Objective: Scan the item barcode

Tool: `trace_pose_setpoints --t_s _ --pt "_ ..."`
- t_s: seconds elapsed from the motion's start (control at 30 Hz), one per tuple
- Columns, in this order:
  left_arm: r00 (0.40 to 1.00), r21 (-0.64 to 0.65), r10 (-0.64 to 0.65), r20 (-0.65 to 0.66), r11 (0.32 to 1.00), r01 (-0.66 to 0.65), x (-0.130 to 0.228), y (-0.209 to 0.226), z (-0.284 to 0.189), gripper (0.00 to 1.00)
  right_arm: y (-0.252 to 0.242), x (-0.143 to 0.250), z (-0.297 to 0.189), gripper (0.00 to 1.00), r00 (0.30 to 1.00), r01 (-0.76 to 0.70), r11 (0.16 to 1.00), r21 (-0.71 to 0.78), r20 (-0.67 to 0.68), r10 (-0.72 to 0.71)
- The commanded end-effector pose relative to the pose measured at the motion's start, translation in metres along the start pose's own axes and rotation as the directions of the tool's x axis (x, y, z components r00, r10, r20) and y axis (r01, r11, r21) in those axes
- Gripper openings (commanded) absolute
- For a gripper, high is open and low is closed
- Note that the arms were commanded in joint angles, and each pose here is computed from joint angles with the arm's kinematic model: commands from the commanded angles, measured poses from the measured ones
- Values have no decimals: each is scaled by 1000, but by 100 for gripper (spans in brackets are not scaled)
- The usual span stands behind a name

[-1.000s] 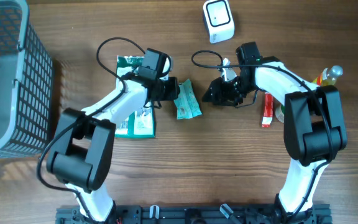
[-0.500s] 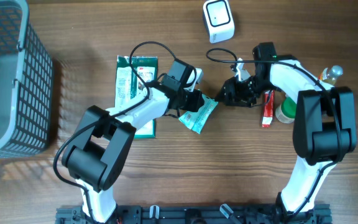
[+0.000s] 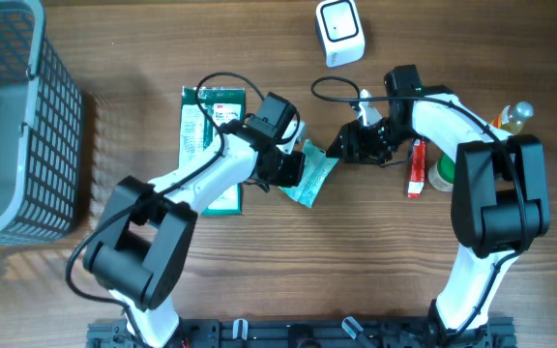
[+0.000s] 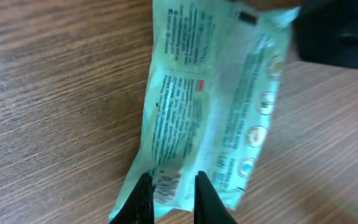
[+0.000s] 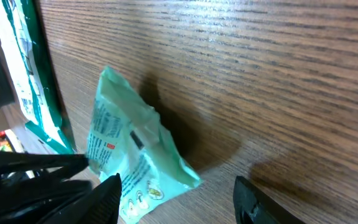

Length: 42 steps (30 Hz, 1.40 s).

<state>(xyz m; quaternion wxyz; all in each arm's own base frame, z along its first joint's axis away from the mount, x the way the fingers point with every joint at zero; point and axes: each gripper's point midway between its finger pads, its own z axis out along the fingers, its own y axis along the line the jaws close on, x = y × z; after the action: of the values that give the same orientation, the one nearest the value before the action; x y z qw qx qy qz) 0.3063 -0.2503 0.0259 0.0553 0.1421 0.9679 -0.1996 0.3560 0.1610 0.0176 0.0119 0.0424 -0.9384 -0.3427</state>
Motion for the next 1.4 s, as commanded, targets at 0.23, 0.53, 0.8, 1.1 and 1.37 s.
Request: trace_pose_setpoints --t_s 0.23,0.53,0.8,1.1,1.37 --pt "999 -59 -39 -29 998 38 1 22 30 8 32 -2 10 57 999 48 996 -74 3 -48" --pt "999 -59 -39 -29 998 38 1 22 30 9 36 -1 31 40 999 27 997 -68 -20 -29" --pt "999 -59 -39 -29 998 38 1 22 30 9 17 5 42 18 999 -39 999 -26 -3 39" --pt "966 -94 -97 240 988 123 -64 52 -64 11 50 -8 30 4 990 134 979 -156 51 -128" --pt "785 -86 -322 529 900 428 -86 188 -183 47 78 -13 -2 4 940 329 934 -140 145 -309"
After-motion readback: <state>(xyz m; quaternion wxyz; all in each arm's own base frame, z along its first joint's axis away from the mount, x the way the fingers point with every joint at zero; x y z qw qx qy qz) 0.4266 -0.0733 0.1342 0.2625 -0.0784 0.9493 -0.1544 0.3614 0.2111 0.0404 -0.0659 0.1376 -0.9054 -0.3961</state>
